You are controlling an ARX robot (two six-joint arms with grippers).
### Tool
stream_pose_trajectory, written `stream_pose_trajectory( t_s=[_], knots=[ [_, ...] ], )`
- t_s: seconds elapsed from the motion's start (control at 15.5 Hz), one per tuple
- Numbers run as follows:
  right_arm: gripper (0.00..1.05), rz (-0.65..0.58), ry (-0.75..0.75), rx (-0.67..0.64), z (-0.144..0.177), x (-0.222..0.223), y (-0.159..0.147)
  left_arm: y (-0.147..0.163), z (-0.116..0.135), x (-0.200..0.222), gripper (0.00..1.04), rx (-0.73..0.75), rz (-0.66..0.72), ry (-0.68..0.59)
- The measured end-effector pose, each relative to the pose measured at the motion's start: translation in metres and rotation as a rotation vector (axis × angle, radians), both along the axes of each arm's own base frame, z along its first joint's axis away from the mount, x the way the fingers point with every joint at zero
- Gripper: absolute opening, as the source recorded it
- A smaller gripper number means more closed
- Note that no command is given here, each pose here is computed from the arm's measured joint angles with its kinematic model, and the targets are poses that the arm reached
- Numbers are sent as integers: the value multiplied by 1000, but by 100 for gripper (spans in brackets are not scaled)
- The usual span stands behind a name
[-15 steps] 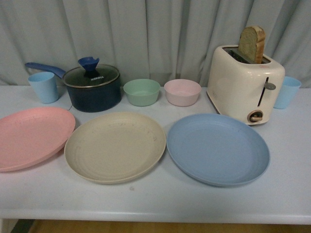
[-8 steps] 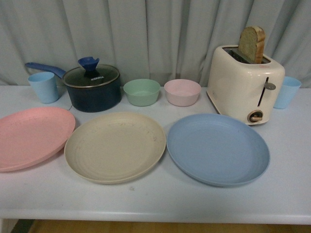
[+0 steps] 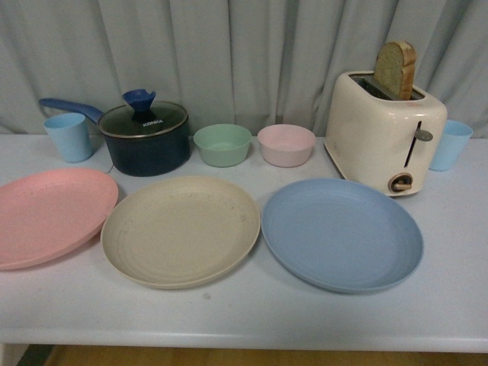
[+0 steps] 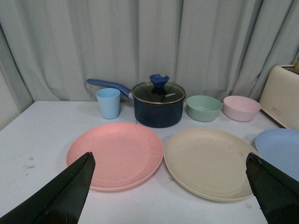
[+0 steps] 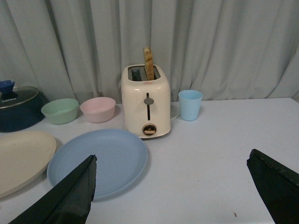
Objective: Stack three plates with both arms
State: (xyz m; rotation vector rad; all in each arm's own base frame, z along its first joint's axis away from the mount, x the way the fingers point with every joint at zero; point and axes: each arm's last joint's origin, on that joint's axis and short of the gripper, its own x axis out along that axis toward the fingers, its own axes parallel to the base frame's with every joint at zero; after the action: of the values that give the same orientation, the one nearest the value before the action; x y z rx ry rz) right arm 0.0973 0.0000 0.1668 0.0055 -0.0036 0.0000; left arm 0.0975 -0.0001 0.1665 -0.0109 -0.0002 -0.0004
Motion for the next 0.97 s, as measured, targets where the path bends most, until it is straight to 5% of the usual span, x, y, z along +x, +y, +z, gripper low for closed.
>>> stream_pose_trajectory(
  t_s=[0.97],
  knots=[
    [98,0,0,0,0,0,0,0,0,0,98,0,0,0]
  ],
)
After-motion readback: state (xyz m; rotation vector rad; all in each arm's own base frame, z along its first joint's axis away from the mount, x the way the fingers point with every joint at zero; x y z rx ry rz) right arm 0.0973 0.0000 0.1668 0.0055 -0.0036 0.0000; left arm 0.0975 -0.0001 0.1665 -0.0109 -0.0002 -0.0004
